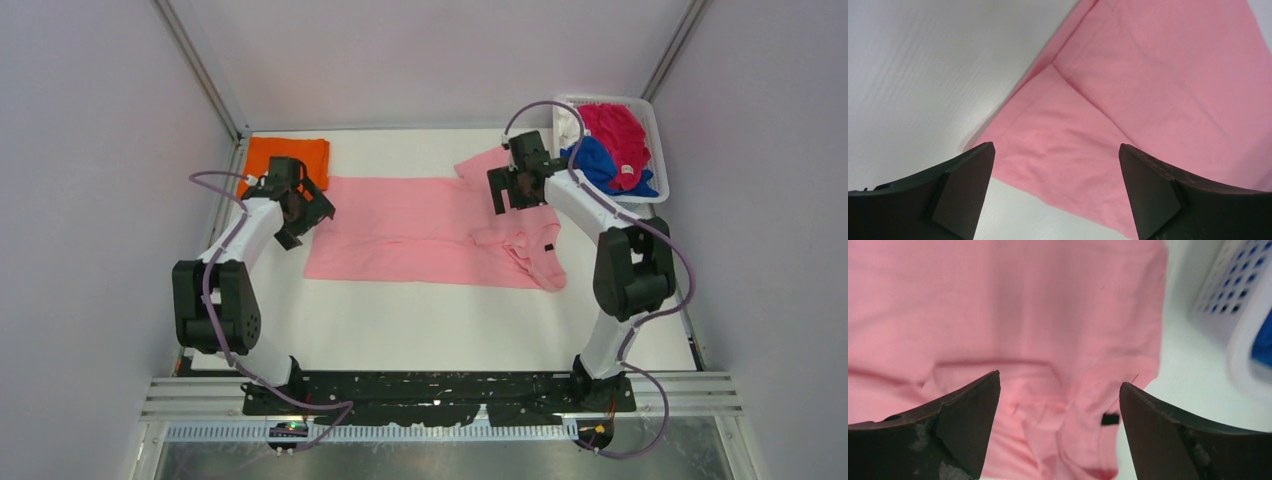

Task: Fold and stack the t-shirts
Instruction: Fold the flattened tshirt in 1/3 of the way

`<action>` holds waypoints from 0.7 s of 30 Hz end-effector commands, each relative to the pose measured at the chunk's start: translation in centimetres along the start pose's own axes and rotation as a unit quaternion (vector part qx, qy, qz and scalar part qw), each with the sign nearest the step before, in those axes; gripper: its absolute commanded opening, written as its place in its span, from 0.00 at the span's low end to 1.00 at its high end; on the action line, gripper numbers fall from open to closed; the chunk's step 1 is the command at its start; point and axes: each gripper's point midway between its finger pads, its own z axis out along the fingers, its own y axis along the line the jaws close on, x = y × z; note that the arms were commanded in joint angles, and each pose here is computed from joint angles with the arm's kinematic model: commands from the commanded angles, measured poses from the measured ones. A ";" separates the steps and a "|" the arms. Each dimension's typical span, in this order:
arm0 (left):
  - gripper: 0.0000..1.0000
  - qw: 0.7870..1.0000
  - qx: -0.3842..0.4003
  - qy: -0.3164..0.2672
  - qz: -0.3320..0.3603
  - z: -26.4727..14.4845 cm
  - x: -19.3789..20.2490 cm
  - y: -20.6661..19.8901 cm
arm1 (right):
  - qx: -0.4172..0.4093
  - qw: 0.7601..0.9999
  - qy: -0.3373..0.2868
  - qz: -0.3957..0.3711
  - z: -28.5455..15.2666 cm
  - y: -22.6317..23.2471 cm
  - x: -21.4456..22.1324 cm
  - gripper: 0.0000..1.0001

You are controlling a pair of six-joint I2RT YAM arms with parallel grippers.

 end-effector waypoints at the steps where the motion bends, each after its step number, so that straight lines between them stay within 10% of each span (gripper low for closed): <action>1: 1.00 0.994 0.099 0.020 0.032 -2.0 2.4 -2.1 | -0.124 0.987 -0.069 0.076 -5.6 3.8 1.0 0.96; 7: 1.00 0.983 0.148 0.065 0.086 -2.3 8.1 -3.1 | -0.253 0.960 -0.052 0.108 -8.3 9.1 7.3 0.95; 21: 1.00 0.986 0.100 0.087 0.104 1.1 10.0 -1.3 | -0.113 0.986 -0.037 0.117 -1.5 6.3 8.4 0.95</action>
